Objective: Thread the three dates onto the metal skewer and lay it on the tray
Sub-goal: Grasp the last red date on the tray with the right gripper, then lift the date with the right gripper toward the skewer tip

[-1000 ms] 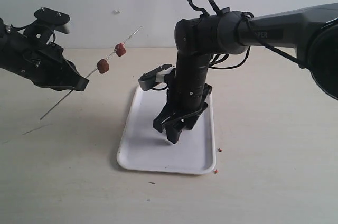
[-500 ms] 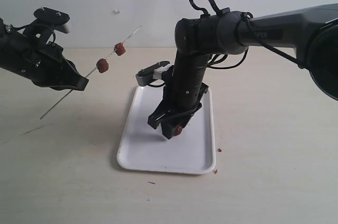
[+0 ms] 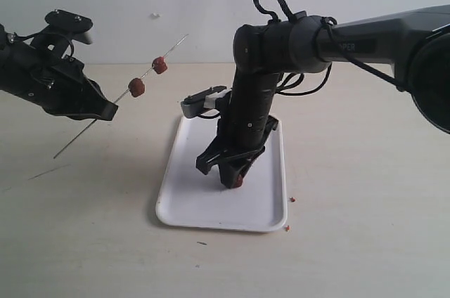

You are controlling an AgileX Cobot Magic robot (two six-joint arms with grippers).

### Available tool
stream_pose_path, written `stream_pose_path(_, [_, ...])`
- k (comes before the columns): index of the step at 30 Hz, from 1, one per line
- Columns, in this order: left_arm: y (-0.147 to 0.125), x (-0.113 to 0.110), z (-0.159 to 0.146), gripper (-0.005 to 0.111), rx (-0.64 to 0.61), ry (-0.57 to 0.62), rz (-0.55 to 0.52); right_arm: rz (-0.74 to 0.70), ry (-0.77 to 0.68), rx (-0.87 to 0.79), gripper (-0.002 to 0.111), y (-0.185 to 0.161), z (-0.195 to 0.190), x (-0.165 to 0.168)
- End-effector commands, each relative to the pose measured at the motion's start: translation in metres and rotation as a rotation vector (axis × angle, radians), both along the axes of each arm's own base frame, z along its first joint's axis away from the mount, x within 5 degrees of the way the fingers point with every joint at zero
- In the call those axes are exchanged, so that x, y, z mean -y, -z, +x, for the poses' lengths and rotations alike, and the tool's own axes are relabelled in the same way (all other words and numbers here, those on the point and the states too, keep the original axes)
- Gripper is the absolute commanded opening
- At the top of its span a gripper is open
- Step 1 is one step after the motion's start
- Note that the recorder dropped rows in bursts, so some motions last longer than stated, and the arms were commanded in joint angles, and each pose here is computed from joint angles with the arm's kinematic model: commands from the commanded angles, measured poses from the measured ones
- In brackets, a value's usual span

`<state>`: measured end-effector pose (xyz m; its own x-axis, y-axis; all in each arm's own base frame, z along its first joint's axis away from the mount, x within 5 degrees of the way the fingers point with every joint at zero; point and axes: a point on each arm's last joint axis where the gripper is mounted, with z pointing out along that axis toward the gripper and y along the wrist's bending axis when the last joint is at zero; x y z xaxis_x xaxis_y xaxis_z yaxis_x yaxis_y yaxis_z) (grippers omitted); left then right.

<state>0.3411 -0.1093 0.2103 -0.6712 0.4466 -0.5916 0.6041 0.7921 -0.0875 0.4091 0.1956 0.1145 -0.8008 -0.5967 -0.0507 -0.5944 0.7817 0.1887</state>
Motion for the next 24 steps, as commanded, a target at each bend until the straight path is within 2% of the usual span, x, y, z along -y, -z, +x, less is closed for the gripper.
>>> stream_pose_path(1, [-0.005, 0.0, 0.0, 0.0, 0.016, 0.001, -0.006, 0.018, 0.011, -0.017, 0.026, -0.02, 0.0, 0.012])
stream_pose_path(4, [-0.005, 0.0, 0.001, 0.0, 0.056, 0.06, 0.031, 0.094, 0.018, -0.076, 0.026, -0.031, 0.0, 0.024])
stream_pose_path(7, [-0.004, 0.0, 0.001, 0.0, 0.089, 0.127, 0.068, 0.242, 0.052, -0.084, 0.026, -0.042, 0.008, 0.041])
stream_pose_path(12, [-0.003, 0.0, 0.002, 0.0, 0.134, 0.201, 0.106, 0.579, 0.208, -0.039, 0.026, -0.062, 0.031, 0.083])
stream_pose_path(16, [-0.005, 0.003, 0.003, 0.0, 0.172, 0.246, 0.093, 0.765, 0.331, 0.025, 0.026, -0.075, 0.046, 0.121])
stream_pose_path(19, [-0.007, 0.007, 0.004, 0.0, 0.226, 0.304, 0.078, 0.831, 0.413, 0.061, 0.026, -0.08, 0.052, 0.149])
stream_pose_path(24, [-0.001, 0.021, 0.006, 0.0, 0.311, 0.426, 0.065, 0.833, 0.478, 0.104, 0.026, -0.08, 0.055, 0.187])
